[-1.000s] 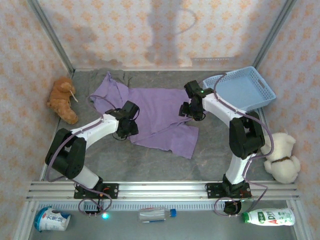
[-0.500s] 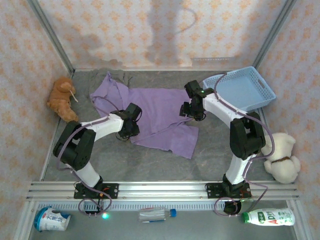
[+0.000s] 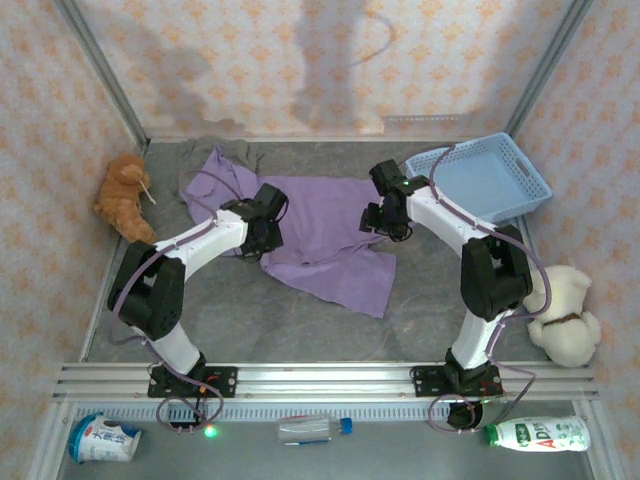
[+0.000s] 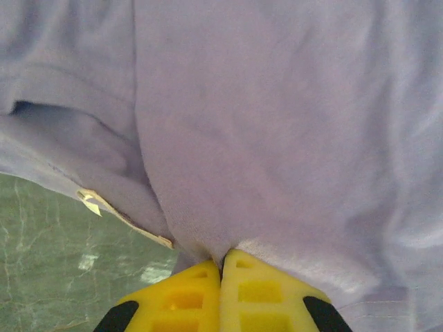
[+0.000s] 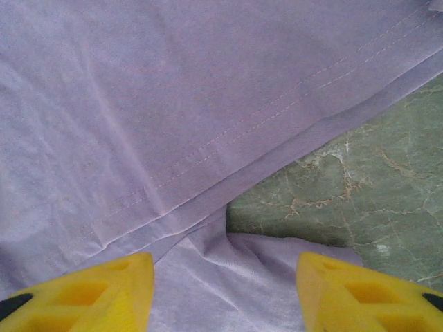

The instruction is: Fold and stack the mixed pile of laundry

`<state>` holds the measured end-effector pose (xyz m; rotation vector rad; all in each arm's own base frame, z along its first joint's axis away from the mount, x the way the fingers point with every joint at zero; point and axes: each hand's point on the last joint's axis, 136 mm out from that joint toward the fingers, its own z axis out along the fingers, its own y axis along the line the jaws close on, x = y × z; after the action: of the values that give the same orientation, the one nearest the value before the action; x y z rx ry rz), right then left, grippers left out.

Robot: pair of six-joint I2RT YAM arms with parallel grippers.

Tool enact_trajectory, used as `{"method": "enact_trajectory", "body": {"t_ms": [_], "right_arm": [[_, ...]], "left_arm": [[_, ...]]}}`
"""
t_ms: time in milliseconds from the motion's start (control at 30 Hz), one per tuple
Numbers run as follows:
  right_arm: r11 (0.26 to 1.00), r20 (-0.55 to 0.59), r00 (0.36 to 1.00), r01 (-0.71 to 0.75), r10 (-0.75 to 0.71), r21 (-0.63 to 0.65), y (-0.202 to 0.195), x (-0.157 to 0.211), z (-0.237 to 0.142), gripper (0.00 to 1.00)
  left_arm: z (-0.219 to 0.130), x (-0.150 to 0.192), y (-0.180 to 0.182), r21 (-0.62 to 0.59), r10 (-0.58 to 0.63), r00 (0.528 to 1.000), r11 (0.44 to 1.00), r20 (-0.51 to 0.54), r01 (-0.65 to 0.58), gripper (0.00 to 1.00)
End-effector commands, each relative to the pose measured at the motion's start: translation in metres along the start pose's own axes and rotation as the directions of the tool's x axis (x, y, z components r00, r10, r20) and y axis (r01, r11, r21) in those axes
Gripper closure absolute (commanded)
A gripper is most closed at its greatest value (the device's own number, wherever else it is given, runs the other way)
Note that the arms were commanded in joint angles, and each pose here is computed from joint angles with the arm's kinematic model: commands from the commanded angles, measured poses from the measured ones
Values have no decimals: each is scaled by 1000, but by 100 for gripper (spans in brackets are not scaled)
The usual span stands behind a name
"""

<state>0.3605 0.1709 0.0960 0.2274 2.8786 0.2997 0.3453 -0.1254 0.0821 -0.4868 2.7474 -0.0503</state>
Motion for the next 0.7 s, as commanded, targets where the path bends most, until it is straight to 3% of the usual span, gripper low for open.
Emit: {"method": "enact_trajectory", "body": {"t_ms": [0, 233, 367, 500, 667], "right_arm": [[1000, 28, 1000, 8, -8, 18, -3, -2, -12, 44], [999, 44, 999, 13, -15, 31, -6, -3, -14, 44], [999, 45, 999, 15, -17, 34, -8, -2, -15, 44], [999, 43, 999, 18, -20, 33, -7, -3, -14, 44], [999, 38, 999, 20, -21, 26, -5, -4, -13, 44]], "left_arm": [[-12, -3, 6, -59, 29, 999, 998, -13, -30, 100], [13, 17, 13, -93, 42, 995, 994, -96, -51, 99], [21, 30, 19, -98, 33, 991, 994, -132, -46, 92], [19, 32, 20, -84, 21, 992, 996, -123, -32, 93], [22, 37, 19, -81, 24, 990, 996, -142, -36, 86]]}}
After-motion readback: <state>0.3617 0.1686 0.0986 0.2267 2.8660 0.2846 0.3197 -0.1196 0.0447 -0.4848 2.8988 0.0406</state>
